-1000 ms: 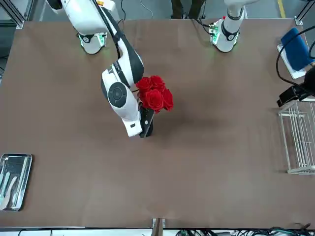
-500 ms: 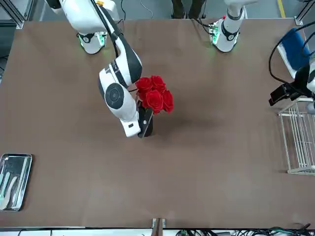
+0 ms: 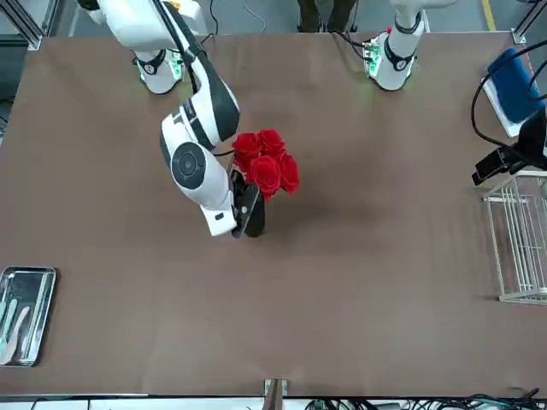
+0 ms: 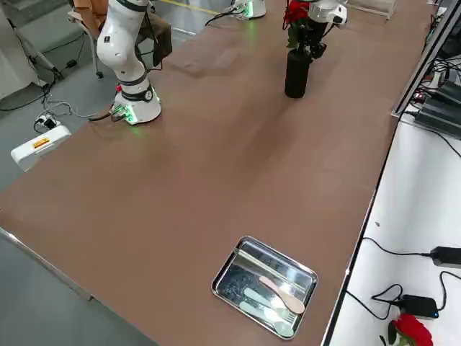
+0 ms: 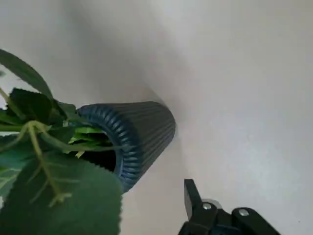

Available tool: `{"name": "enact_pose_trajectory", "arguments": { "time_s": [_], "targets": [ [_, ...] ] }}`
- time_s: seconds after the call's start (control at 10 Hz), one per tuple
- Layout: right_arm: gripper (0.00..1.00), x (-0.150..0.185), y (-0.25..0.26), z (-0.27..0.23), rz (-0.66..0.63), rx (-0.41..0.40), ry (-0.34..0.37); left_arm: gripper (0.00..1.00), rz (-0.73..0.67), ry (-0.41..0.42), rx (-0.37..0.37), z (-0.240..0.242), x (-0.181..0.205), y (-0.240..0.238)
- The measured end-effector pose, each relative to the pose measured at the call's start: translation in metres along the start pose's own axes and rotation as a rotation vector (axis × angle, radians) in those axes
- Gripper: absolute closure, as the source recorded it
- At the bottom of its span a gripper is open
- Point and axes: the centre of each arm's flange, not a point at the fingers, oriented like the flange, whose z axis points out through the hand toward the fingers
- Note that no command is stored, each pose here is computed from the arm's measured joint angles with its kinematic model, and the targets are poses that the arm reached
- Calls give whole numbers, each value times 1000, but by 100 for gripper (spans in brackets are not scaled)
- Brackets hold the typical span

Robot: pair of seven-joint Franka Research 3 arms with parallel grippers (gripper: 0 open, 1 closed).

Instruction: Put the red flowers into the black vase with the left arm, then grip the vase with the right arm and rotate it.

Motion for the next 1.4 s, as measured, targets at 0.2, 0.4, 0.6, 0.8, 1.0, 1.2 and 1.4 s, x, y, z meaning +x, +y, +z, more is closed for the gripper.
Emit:
{"name": "enact_pose_trajectory", "arguments": {
  "time_s": [0.2,0.4,0.6,0.8,1.0,1.2,1.4],
  "targets": [
    [28,-7,10,-3,2,1,2,0,3,0,0,0,0,2],
    [27,-18,26,-6,16,4,1,0,-5,0,1,0,1,-2],
    [22,-26,36,-16,31,15,-9,0,-4,-4,1,2,1,-2],
    [16,-28,38,-33,42,5,5,0,3,-7,2,3,2,-1],
    [13,-37,44,-47,69,0,4,0,13,-5,1,3,2,-1],
    [0,-65,65,-74,172,-16,8,0,30,-1,1,1,1,4],
    [0,-101,89,-110,423,-43,30,0,101,5,0,-2,1,3]
  ]
}}
